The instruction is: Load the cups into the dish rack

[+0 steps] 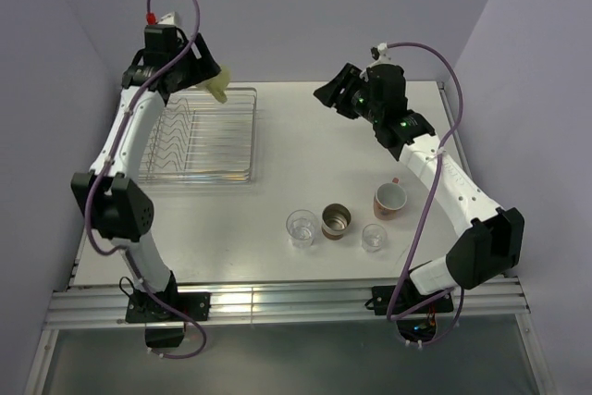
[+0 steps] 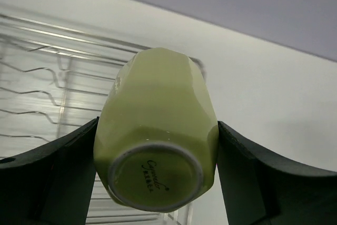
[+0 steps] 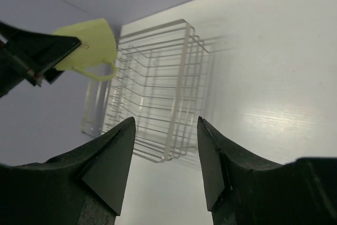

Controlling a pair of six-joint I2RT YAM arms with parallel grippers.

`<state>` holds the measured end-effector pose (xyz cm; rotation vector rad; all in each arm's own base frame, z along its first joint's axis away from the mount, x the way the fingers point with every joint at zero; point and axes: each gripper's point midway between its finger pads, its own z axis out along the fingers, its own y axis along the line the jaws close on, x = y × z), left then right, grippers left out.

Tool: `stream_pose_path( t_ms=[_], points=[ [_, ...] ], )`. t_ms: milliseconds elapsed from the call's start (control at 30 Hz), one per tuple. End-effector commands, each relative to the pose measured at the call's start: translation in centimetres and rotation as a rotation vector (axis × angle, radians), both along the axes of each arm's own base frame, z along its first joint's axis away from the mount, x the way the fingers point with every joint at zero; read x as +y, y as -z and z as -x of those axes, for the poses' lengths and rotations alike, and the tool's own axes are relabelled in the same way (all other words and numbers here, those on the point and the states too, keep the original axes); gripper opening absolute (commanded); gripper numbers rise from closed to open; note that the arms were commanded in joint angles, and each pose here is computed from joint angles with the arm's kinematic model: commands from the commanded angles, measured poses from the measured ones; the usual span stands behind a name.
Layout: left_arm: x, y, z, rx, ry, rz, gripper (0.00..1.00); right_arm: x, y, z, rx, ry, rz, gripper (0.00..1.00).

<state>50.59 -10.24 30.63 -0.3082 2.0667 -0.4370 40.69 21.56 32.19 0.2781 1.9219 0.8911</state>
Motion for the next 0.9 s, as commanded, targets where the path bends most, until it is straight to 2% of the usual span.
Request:
stream_pose_path(
  t_ms=[0,133,367,867],
  points=[
    [3.3,2.4,-1.2,0.088,-0.095,-0.196,0.0,-1.7,-1.4,0.2,-0.043,0.039,0.09,0.58],
    [4.3,5.7,-2.9,0.152,-0.129,-0.261,0.0,-2.2,-0.3,0.3,-0.029,0.044,0.143,0.58],
    [4.4,9.9,-4.5,0.232,-0.133,-0.292,0.0,-2.0,1.5,0.4,-0.001,0.019,0.175,0.58],
    [4.7,14.5,-6.1,0.307,-0.147,-0.327,0.0,-1.5,3.5,0.5,0.031,-0.017,0.189,0.58]
  ],
)
